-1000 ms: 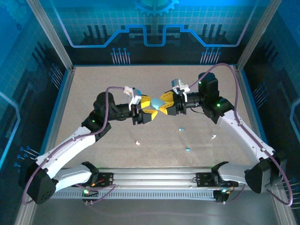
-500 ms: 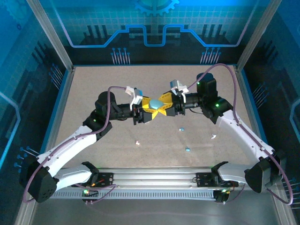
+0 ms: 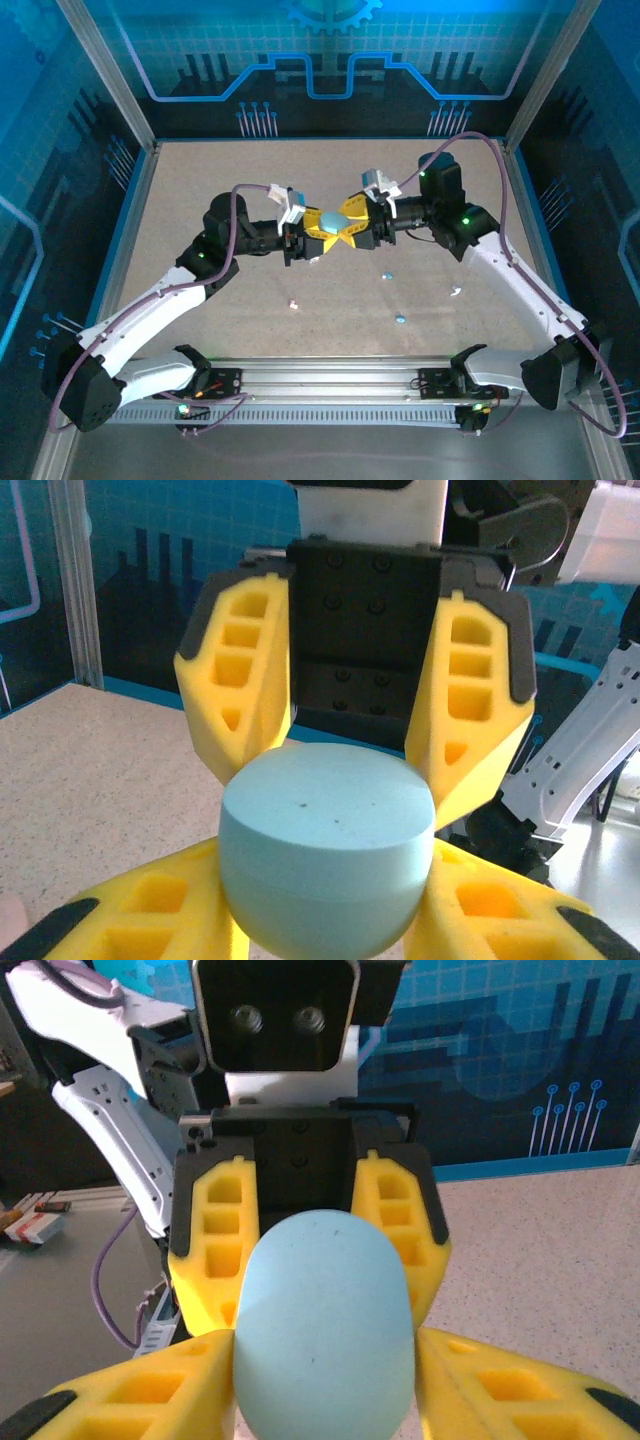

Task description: Insert the wireless bluetooth earbuds into the charging case

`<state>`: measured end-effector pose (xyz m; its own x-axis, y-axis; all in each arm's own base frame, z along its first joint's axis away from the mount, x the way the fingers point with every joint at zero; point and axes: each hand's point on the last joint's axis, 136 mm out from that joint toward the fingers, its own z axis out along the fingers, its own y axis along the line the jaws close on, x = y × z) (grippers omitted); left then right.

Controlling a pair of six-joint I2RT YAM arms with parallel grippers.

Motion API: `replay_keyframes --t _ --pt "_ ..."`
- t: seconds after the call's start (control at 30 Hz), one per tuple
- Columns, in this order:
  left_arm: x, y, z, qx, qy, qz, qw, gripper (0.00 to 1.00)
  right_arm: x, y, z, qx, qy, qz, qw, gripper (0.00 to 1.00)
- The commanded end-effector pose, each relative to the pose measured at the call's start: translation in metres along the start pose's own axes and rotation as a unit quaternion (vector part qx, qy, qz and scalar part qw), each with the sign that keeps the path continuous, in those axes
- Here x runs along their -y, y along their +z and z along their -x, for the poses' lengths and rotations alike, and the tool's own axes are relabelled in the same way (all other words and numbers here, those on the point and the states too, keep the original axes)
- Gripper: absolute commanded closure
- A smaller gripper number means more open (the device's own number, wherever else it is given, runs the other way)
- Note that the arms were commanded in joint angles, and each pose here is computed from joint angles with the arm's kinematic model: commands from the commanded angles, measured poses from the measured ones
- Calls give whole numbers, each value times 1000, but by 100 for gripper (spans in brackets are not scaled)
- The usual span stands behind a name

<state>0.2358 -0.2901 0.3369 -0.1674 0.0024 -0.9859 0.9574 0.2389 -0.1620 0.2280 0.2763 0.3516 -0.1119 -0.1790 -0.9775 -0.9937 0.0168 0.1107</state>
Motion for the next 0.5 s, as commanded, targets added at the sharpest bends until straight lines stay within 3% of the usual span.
replay_keyframes --t 0.0,0.47 --pt "12 -2 3 -10 32 -20 999 71 7 -2 8 -7 15 -22 1000 49" --pt "15 -3 1 -12 28 -28 999 71 41 -11 0 -26 28 -125 991 47"
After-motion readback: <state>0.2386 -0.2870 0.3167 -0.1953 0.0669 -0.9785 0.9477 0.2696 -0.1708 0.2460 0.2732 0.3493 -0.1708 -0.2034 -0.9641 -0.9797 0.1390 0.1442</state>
